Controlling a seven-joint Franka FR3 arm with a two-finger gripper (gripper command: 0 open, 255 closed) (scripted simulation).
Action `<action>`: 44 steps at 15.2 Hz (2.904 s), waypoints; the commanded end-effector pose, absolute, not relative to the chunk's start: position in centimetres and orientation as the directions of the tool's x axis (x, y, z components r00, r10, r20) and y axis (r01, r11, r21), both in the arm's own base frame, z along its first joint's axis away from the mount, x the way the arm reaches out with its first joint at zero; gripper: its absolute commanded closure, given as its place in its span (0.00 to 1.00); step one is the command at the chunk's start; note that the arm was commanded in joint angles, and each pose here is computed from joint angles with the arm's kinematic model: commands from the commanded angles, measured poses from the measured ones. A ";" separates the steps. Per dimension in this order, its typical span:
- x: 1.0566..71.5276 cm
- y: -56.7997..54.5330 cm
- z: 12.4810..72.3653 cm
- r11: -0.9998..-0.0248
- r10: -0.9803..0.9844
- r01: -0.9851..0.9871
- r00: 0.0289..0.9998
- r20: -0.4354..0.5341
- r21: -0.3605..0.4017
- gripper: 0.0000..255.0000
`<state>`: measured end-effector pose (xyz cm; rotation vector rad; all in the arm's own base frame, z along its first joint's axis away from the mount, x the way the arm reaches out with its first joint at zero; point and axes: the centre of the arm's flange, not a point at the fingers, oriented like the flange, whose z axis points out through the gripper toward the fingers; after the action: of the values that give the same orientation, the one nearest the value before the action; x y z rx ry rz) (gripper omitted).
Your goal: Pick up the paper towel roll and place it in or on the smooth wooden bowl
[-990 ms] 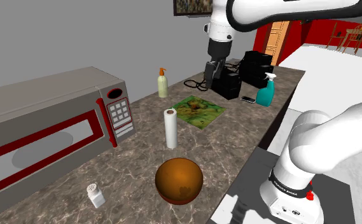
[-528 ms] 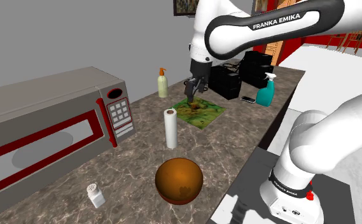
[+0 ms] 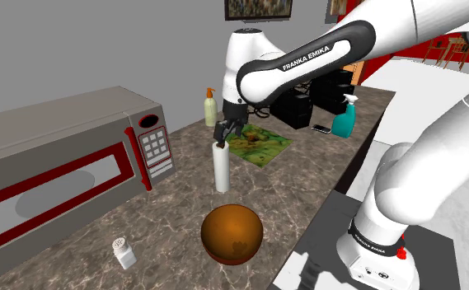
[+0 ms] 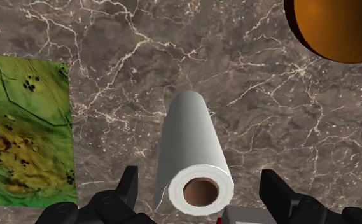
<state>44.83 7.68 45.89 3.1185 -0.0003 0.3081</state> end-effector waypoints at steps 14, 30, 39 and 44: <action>46.4 8.2 41.3 -1.000 -0.008 -0.008 0.979 0.202 0.002 0.00; 46.4 8.2 43.9 -1.000 -0.008 -0.008 0.979 0.202 0.002 1.00; 46.4 8.2 48.7 -1.000 -0.008 -0.008 0.979 0.202 0.002 1.00; 46.4 8.2 51.3 -1.000 -0.008 -0.008 0.979 0.202 0.002 1.00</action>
<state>46.47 8.23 50.84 3.1230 -0.0122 0.3187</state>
